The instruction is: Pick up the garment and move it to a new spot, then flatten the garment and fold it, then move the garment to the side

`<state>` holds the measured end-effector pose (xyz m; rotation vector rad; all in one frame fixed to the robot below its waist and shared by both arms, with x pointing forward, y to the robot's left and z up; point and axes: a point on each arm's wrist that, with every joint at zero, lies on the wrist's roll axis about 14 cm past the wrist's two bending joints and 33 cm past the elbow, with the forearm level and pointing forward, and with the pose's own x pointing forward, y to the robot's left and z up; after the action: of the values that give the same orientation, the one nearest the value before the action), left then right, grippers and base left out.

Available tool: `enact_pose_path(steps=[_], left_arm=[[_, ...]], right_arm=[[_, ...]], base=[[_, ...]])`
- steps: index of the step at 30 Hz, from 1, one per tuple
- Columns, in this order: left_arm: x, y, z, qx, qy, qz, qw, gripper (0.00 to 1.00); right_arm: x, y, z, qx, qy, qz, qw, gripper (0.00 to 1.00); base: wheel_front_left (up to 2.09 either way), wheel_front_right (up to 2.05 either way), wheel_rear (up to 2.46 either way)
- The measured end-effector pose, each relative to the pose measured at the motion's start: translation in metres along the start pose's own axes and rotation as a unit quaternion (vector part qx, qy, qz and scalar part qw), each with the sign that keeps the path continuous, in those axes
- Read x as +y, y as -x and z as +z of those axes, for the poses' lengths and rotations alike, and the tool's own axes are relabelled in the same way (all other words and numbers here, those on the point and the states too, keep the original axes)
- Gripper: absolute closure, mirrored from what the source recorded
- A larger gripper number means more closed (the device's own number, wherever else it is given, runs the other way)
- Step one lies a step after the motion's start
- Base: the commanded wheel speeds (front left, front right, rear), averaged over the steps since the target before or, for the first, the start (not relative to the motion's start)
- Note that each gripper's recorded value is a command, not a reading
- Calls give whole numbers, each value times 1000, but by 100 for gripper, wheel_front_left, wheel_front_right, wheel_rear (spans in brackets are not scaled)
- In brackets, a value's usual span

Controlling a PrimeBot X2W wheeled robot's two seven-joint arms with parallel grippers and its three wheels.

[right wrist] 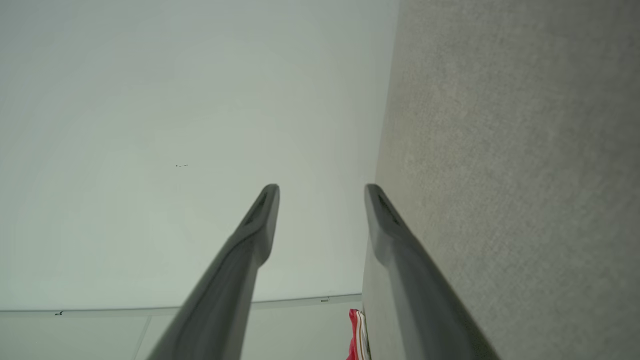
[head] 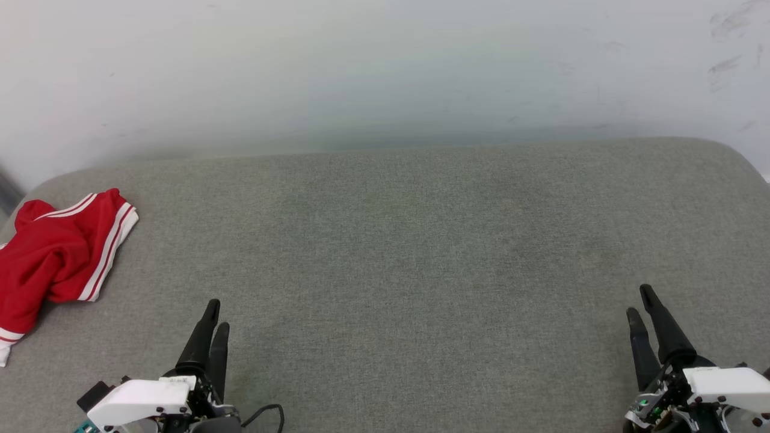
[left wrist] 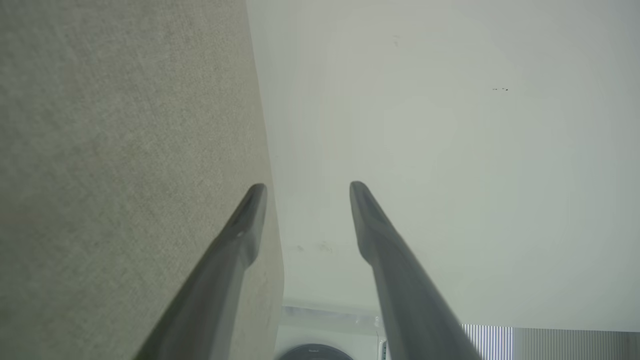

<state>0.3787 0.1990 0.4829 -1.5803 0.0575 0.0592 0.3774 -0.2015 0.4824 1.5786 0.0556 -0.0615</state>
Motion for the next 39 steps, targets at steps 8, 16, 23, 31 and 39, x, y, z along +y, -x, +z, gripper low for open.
enact_pose_path(steps=[8, 16, 23, 31, 39], left_arm=[[5, 4, 4, -16, -13, 8, 1000, 0], [5, 7, 15, -40, -34, 8, 999, 0], [8, 12, 32, -71, -76, 16, 994, 0], [-1, 14, 47, -97, -143, 10, 985, 0], [-39, 12, 55, -123, -241, -33, 962, 0]], right_arm=[[-6, 3, -3, -5, 14, -8, 1000, 0], [-3, 3, 0, -18, 52, -6, 998, 0], [-2, 5, 2, -24, 117, -6, 993, 0], [18, 2, 2, -32, 216, 23, 976, 0], [48, -1, -6, -37, 338, 69, 938, 0]], base=[[0, 0, 0], [0, 0, 0], [0, 0, 0], [0, 0, 0], [0, 0, 0]])
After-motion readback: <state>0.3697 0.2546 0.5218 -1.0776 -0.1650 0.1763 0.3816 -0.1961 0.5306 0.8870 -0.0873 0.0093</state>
